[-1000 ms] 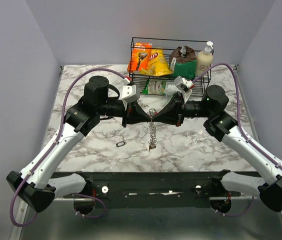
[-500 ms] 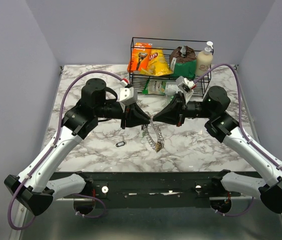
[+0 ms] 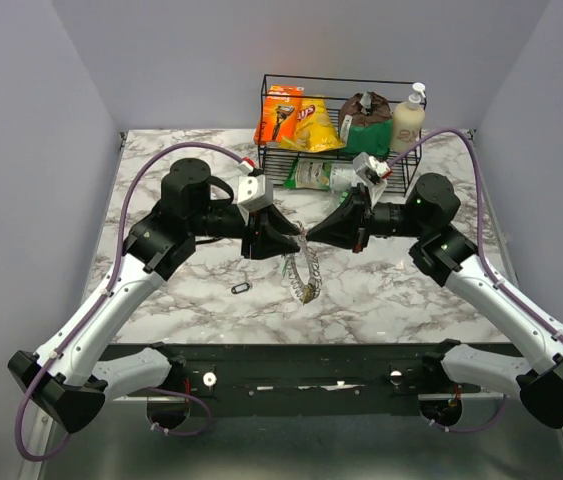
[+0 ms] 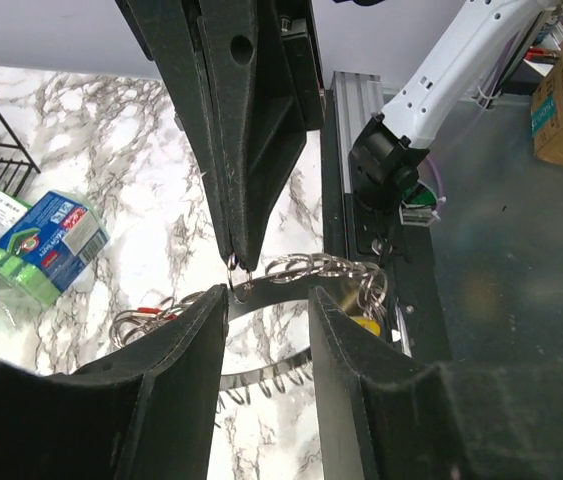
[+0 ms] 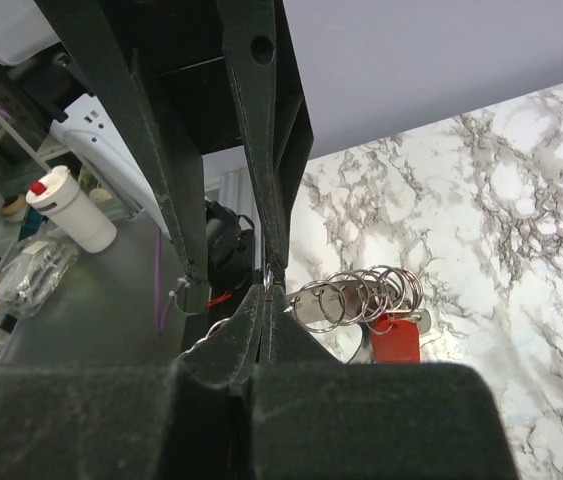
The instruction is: Put the keys on the keyring
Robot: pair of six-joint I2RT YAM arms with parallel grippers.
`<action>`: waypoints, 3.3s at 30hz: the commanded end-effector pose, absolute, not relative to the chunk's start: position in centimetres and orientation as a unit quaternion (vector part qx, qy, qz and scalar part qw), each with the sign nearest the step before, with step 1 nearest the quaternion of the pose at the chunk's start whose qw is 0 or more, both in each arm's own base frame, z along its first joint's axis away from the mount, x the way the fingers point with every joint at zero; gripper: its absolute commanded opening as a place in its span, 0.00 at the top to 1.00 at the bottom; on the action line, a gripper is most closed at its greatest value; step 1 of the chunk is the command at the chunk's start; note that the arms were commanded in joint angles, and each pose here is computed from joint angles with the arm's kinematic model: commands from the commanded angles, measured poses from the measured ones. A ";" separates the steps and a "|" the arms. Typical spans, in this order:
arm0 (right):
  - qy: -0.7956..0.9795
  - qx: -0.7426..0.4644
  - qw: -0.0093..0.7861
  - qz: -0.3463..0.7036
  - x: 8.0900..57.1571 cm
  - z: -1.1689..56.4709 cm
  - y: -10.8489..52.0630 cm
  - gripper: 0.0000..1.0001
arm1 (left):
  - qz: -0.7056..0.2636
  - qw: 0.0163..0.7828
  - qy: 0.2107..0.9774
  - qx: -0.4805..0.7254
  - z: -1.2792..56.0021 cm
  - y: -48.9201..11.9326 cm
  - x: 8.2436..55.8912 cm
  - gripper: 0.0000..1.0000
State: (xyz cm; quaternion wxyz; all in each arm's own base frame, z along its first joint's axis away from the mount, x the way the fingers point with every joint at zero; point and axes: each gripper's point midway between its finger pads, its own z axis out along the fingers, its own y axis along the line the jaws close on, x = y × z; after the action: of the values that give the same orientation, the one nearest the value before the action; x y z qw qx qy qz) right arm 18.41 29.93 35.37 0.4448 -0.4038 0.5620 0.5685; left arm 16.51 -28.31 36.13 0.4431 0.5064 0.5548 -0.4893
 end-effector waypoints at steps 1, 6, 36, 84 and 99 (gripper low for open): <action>0.545 -0.403 0.469 0.566 18.3 36.6 29.6 0.99 | -0.496 0.447 0.550 0.501 36.5 -28.8 16.8 0.54; 0.546 -0.403 0.472 0.563 18.4 36.5 29.6 0.99 | -0.499 0.441 0.553 0.500 36.3 -29.1 17.2 0.63; 0.548 -0.400 0.483 0.554 18.7 36.6 29.4 0.99 | -0.489 0.436 0.565 0.501 35.7 -29.5 18.2 1.00; 0.603 -0.317 0.537 0.497 21.6 34.7 27.8 0.00 | -0.344 0.613 0.569 0.427 37.3 -26.6 23.8 1.00; 0.656 -0.330 0.465 0.495 23.0 28.2 29.4 0.00 | -0.296 0.594 0.679 0.313 32.3 -19.4 31.7 1.00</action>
State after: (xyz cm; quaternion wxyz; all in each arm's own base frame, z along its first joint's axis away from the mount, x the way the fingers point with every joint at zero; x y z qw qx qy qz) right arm 22.96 29.10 30.98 0.4964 -0.3210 0.6351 0.4971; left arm 30.51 -21.98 31.64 0.5693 0.3464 0.6767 -0.3129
